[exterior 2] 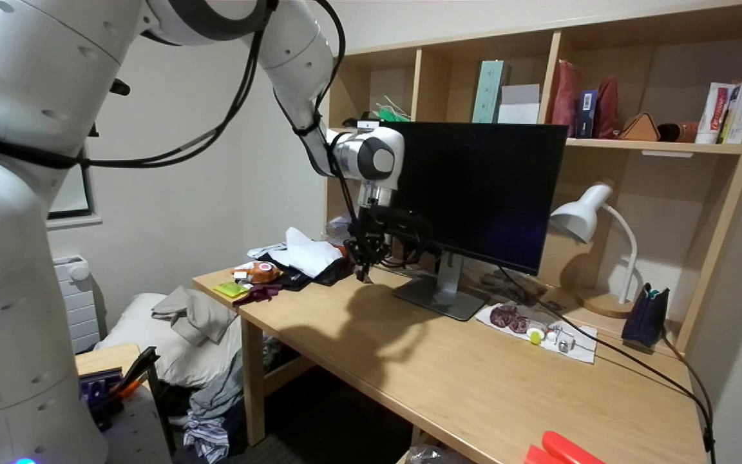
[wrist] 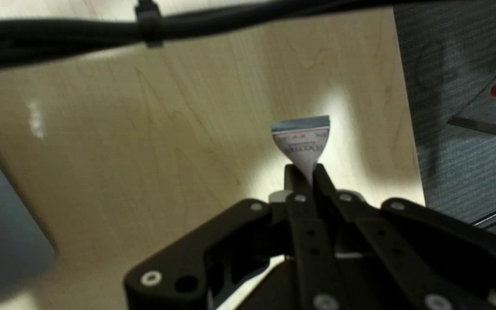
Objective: Move the small tube to left of the table then close the top drawer on the right
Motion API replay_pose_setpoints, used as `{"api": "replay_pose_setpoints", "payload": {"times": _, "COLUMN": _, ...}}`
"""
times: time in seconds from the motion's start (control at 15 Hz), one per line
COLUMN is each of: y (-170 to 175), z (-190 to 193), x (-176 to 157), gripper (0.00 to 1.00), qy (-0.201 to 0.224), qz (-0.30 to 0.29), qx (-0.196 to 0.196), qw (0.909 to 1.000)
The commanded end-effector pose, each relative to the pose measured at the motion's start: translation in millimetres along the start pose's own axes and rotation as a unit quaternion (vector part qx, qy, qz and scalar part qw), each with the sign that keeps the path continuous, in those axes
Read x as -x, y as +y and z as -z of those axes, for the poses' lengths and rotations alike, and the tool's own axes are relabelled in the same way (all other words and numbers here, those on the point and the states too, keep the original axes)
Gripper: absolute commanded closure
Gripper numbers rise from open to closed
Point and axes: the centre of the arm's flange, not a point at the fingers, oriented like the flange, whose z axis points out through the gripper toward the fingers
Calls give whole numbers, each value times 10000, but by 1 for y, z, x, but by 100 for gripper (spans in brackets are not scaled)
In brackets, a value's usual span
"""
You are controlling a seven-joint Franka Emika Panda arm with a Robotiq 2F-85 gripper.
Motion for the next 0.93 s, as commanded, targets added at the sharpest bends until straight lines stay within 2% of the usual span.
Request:
{"api": "replay_pose_setpoints", "payload": {"times": 0.0, "y": -57, "z": -15, "x": -62, "gripper": 94, "qy": -357, "qz": 904, "qx": 24, "qw": 9953}}
{"api": "replay_pose_setpoints", "payload": {"times": 0.13, "y": -93, "z": -25, "x": -108, "gripper": 94, "qy": -480, "qz": 1403, "qx": -78, "qw": 9889}}
{"api": "replay_pose_setpoints", "payload": {"times": 0.27, "y": -130, "z": -34, "x": -153, "gripper": 94, "qy": -592, "qz": 1963, "qx": -182, "qw": 9786}}
{"api": "replay_pose_setpoints", "payload": {"times": 0.53, "y": -200, "z": -42, "x": -222, "gripper": 94, "qy": -770, "qz": 3015, "qx": -206, "qw": 9501}}
{"api": "replay_pose_setpoints", "payload": {"times": 0.67, "y": -219, "z": -41, "x": -246, "gripper": 94, "qy": -935, "qz": 3385, "qx": 63, "qw": 9363}}
{"api": "replay_pose_setpoints", "payload": {"times": 0.73, "y": -206, "z": -49, "x": -242, "gripper": 94, "qy": -793, "qz": 3028, "qx": -198, "qw": 9495}}
{"api": "replay_pose_setpoints", "payload": {"times": 0.87, "y": -221, "z": -48, "x": -256, "gripper": 94, "qy": -897, "qz": 3260, "qx": -97, "qw": 9411}}
